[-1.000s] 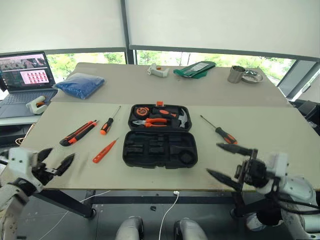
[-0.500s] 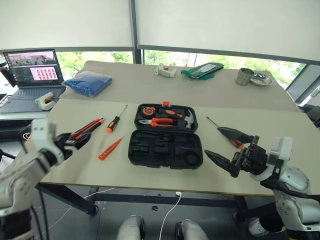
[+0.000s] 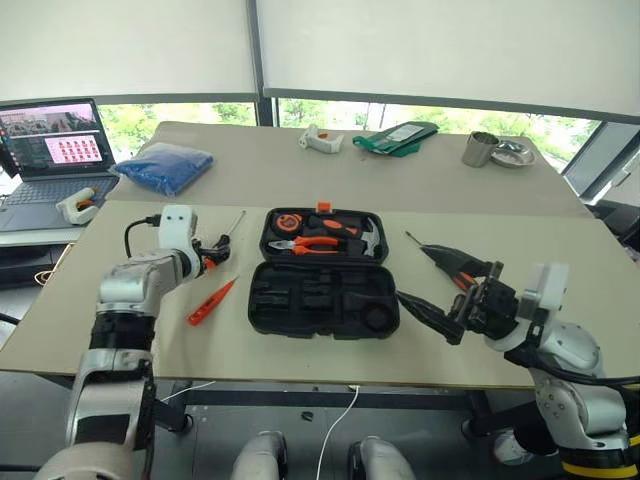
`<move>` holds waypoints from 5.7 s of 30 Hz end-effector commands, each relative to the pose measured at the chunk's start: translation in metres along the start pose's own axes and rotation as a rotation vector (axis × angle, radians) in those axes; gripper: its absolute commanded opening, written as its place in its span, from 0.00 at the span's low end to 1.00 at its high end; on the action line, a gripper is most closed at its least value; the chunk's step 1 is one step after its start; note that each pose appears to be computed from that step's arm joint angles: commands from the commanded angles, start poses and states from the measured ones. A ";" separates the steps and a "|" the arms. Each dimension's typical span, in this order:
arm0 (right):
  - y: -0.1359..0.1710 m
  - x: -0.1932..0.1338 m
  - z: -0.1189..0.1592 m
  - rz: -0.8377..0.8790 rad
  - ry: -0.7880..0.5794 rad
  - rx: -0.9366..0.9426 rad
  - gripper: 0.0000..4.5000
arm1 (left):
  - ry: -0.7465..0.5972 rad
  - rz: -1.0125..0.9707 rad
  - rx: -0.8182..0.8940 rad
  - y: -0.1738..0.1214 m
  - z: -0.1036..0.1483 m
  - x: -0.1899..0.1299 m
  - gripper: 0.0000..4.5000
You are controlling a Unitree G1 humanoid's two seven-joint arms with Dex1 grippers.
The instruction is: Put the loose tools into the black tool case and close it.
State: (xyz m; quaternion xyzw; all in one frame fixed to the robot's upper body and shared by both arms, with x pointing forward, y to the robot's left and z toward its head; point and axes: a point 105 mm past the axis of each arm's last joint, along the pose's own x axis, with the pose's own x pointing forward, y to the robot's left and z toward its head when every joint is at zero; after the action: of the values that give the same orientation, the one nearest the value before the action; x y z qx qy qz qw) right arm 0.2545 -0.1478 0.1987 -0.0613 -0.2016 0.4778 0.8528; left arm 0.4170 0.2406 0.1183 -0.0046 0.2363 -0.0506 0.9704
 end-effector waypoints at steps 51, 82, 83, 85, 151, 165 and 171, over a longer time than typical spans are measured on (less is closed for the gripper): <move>-0.023 -0.036 -0.021 0.069 0.341 0.026 1.00 | -0.350 -0.905 1.188 -0.150 0.009 -0.017 0.42; -0.012 -0.016 -0.009 0.005 0.243 0.200 1.00 | -0.182 -0.868 0.925 -0.170 -0.032 -0.005 0.01; -0.011 -0.016 -0.009 0.004 0.244 0.202 1.00 | -0.157 -0.862 0.955 -0.168 -0.036 -0.004 0.01; -0.010 -0.015 -0.010 0.001 0.243 0.206 1.00 | -0.099 -0.846 1.009 -0.163 -0.044 -0.001 0.01; -0.135 -0.066 -0.097 -0.599 1.114 0.174 1.00 | -0.557 -1.061 0.338 -0.092 0.001 -0.125 0.99; -0.132 -0.067 -0.115 -0.578 1.135 0.407 0.84 | -0.571 -1.074 0.345 -0.096 0.002 -0.126 1.00; -0.142 -0.062 -0.104 -0.616 1.078 0.350 0.37 | -0.568 -1.161 0.377 -0.103 -0.004 -0.135 1.00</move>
State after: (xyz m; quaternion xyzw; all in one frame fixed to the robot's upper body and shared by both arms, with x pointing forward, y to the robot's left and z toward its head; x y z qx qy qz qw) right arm 0.3742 -0.2634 0.1098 -0.0869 0.3634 0.1468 0.9159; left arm 0.2952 0.1581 0.1712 0.0084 -0.0597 -0.5756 0.8155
